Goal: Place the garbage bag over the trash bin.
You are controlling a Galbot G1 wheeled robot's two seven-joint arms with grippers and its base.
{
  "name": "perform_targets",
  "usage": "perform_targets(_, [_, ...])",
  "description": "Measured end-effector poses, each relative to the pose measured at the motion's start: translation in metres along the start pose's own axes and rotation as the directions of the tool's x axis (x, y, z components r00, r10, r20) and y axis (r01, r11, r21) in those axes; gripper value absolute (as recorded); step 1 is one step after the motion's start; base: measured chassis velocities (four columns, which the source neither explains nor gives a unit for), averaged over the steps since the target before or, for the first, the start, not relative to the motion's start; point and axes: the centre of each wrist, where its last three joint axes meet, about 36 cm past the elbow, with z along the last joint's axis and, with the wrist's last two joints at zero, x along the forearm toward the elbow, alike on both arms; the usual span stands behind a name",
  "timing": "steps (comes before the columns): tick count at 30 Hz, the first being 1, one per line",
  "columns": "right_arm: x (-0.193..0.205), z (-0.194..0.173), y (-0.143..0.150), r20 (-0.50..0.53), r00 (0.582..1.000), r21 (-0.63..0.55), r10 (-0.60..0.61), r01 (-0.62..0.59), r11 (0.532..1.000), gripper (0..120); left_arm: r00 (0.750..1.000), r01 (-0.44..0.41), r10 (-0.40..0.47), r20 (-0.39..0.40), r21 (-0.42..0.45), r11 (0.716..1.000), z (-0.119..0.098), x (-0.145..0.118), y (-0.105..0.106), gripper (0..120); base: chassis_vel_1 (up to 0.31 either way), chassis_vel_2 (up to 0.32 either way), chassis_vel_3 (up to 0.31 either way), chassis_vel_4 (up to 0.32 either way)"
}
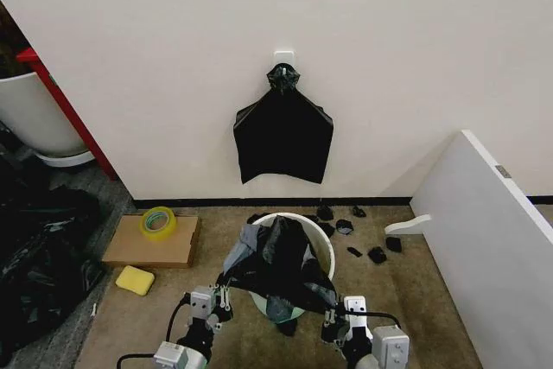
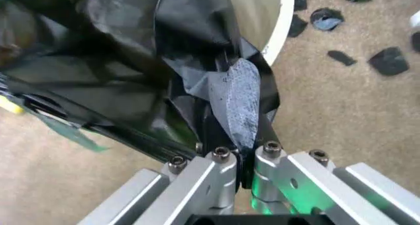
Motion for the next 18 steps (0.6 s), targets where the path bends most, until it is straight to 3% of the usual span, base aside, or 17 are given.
perform_targets(4, [-0.004, 0.005, 0.0, 0.003, 1.0, 0.041, 0.02, -0.02, 0.999, 0, 1.0, 0.023, -0.023, -0.014, -0.029, 0.999, 0.0, 0.004, 0.002, 0, 0.0, 0.0, 0.0, 0.0])
perform_targets(6, [-0.011, 0.021, -0.001, 0.027, 0.998, 0.136, 0.051, -0.055, 0.989, 0, 0.998, 0.049, -0.051, -0.038, -0.06, 0.997, 0.005, 0.009, 0.004, 0, 0.0, 0.0, 0.0, 0.0])
perform_targets(13, [-0.024, 0.047, -0.006, 0.049, 0.995, 0.279, 0.092, -0.102, 0.955, 0, 0.993, 0.08, -0.087, -0.074, -0.092, 0.993, 0.02, 0.007, 0.01, 0, 0.0, 0.0, 0.0, 0.0])
perform_targets(18, [-0.034, 0.059, -0.01, 0.04, 0.992, 0.318, 0.124, -0.13, 0.939, 0, 0.991, 0.088, -0.096, -0.09, -0.093, 0.992, 0.032, 0.001, 0.011, 0, 0.0, 0.0, 0.0, 0.0])
